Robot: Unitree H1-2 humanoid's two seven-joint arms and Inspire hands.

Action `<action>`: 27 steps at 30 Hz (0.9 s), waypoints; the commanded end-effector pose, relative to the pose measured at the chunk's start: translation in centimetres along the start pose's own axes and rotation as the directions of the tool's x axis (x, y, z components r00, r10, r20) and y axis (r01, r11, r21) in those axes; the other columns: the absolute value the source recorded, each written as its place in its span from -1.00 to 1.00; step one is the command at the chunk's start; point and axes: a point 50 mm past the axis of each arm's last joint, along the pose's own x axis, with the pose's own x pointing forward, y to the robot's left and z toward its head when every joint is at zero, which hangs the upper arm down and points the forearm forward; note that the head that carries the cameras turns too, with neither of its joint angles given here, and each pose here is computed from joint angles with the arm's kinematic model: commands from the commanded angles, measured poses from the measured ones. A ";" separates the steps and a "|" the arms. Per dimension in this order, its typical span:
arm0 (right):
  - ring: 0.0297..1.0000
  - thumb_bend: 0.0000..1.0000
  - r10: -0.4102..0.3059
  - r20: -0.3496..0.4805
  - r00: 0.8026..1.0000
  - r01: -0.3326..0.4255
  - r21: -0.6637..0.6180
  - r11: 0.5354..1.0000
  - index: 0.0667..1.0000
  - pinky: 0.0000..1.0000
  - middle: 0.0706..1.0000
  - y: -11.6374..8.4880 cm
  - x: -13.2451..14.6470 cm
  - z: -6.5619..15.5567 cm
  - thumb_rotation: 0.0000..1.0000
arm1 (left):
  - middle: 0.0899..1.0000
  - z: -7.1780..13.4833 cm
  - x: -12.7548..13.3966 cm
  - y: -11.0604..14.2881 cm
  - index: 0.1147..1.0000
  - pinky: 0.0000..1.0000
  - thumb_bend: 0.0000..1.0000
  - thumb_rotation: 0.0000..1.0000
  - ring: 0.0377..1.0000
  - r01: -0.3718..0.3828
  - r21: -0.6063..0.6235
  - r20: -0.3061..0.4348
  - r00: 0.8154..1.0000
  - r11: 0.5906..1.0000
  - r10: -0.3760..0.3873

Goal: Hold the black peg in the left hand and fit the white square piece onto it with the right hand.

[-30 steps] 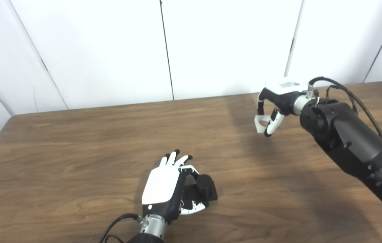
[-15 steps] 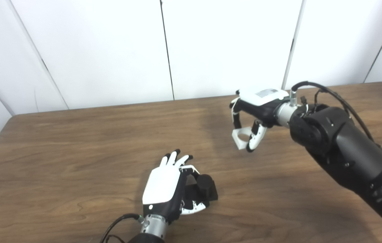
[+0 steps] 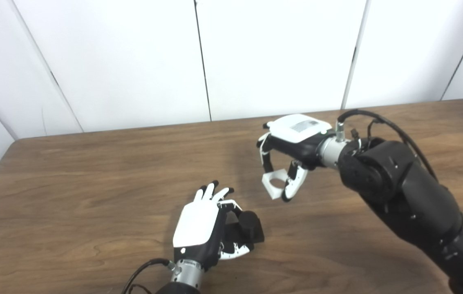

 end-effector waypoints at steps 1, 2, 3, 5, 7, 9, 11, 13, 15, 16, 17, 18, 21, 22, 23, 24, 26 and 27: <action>1.00 0.05 -0.092 0.019 0.996 0.093 -0.049 0.994 -0.10 1.00 0.74 -2.4 -0.9 0.8 -0.72 | 0.77 -1.1 0.0 -0.5 -0.15 1.00 0.05 -0.85 1.00 0.026 0.046 -0.053 0.998 0.999 -0.024; 1.00 0.05 -0.092 0.029 0.995 0.093 -0.048 0.994 -0.10 1.00 0.74 -2.4 -0.9 1.1 -0.72 | 0.77 -1.1 0.0 -0.6 -0.15 1.00 0.05 -0.85 1.00 0.023 0.046 -0.050 0.999 0.999 -0.021; 1.00 0.05 -0.093 0.039 0.995 0.095 -0.047 0.994 -0.10 1.00 0.73 -2.3 -0.9 1.3 -0.73 | 0.76 -1.1 -0.1 -0.5 -0.15 1.00 0.05 -0.85 1.00 0.021 0.047 -0.048 0.999 0.999 -0.019; 1.00 0.05 -0.093 0.056 0.994 0.096 -0.045 0.994 -0.10 1.00 0.72 -2.2 -1.0 1.8 -0.73 | 0.76 -1.1 0.0 -0.5 -0.15 1.00 0.05 -0.85 1.00 0.018 0.048 -0.044 0.999 0.999 -0.016; 1.00 0.05 -0.091 0.071 0.993 0.095 -0.045 0.995 -0.10 1.00 0.72 -2.1 -1.0 2.3 -0.73 | 0.76 -1.1 0.0 -0.5 -0.15 1.00 0.05 -0.85 1.00 0.018 0.051 -0.041 0.999 0.999 -0.016; 1.00 0.05 -0.088 0.082 0.993 0.092 -0.045 0.995 -0.10 1.00 0.72 -2.1 -1.1 2.7 -0.73 | 0.76 -1.0 0.0 -0.5 -0.15 1.00 0.05 -0.85 1.00 0.018 0.052 -0.041 0.999 0.999 -0.015; 1.00 0.05 -0.083 0.096 0.992 0.088 -0.048 0.995 -0.10 1.00 0.73 -2.1 -1.2 3.0 -0.73 | 0.76 -1.0 0.0 -0.5 -0.15 1.00 0.05 -0.85 1.00 0.020 0.049 -0.045 0.999 0.999 -0.018; 1.00 0.05 -0.079 0.105 0.991 0.084 -0.046 0.995 -0.10 1.00 0.74 -2.1 -1.3 3.2 -0.72 | 0.77 -1.0 0.0 -0.5 -0.15 1.00 0.05 -0.85 1.00 0.023 0.046 -0.048 0.999 0.999 -0.021; 1.00 0.05 -0.078 0.110 0.991 0.082 -0.036 0.996 -0.10 1.00 0.75 -2.0 -1.3 3.4 -0.72 | 0.77 -0.9 0.0 -0.5 -0.15 1.00 0.05 -0.85 1.00 0.024 0.045 -0.050 0.999 0.999 -0.021; 1.00 0.05 -0.077 0.112 0.991 0.081 -0.031 0.996 -0.10 1.00 0.76 -2.0 -1.3 3.5 -0.72 | 0.77 -0.9 0.0 -0.5 -0.15 1.00 0.05 -0.85 1.00 0.023 0.045 -0.050 0.999 0.999 -0.021; 1.00 0.05 -0.079 0.117 0.990 0.083 -0.027 0.996 -0.10 1.00 0.77 -2.0 -1.3 3.6 -0.72 | 0.77 -0.9 0.0 -0.5 -0.15 1.00 0.05 -0.85 1.00 0.024 0.047 -0.049 0.999 0.999 -0.021; 1.00 0.05 -0.081 0.121 0.989 0.084 -0.024 0.996 -0.10 1.00 0.78 -2.0 -1.4 3.7 -0.72 | 0.77 -0.9 0.0 -0.5 -0.15 1.00 0.05 -0.85 1.00 0.024 0.049 -0.048 0.999 0.999 -0.022; 1.00 0.05 -0.086 0.130 0.988 0.089 -0.018 0.996 -0.10 1.00 0.81 -1.9 -1.5 4.1 -0.72 | 0.77 -0.8 0.0 -0.5 -0.15 1.00 0.05 -0.85 1.00 0.025 0.046 -0.049 0.999 0.999 -0.023; 1.00 0.05 -0.087 0.132 0.987 0.090 -0.016 0.996 -0.10 1.00 0.81 -1.9 -1.5 4.1 -0.72 | 0.77 -0.8 0.0 -0.5 -0.15 1.00 0.05 -0.85 1.00 0.025 0.045 -0.050 0.998 0.999 -0.023; 1.00 0.05 -0.087 0.135 0.987 0.089 -0.015 0.996 -0.10 1.00 0.81 -1.8 -1.5 4.2 -0.72 | 0.77 -0.8 0.1 -0.4 -0.15 1.00 0.05 -0.85 1.00 0.025 0.044 -0.052 0.998 0.999 -0.023; 1.00 0.05 -0.086 0.136 0.987 0.089 -0.016 0.996 -0.10 1.00 0.82 -1.8 -1.5 4.3 -0.72 | 0.77 -0.7 0.1 -0.4 -0.15 1.00 0.05 -0.85 1.00 0.025 0.044 -0.052 0.998 0.999 -0.023; 1.00 0.05 -0.083 0.140 0.987 0.086 -0.017 0.996 -0.10 1.00 0.82 -1.8 -1.5 4.4 -0.72 | 0.77 -0.7 0.1 -0.3 -0.15 1.00 0.05 -0.85 1.00 0.027 0.044 -0.053 0.998 0.999 -0.025; 1.00 0.05 -0.081 0.142 0.986 0.084 -0.017 0.996 -0.10 1.00 0.82 -1.8 -1.5 4.4 -0.72 | 0.77 -0.7 0.1 -0.3 -0.15 1.00 0.05 -0.85 1.00 0.026 0.043 -0.052 0.998 0.999 -0.023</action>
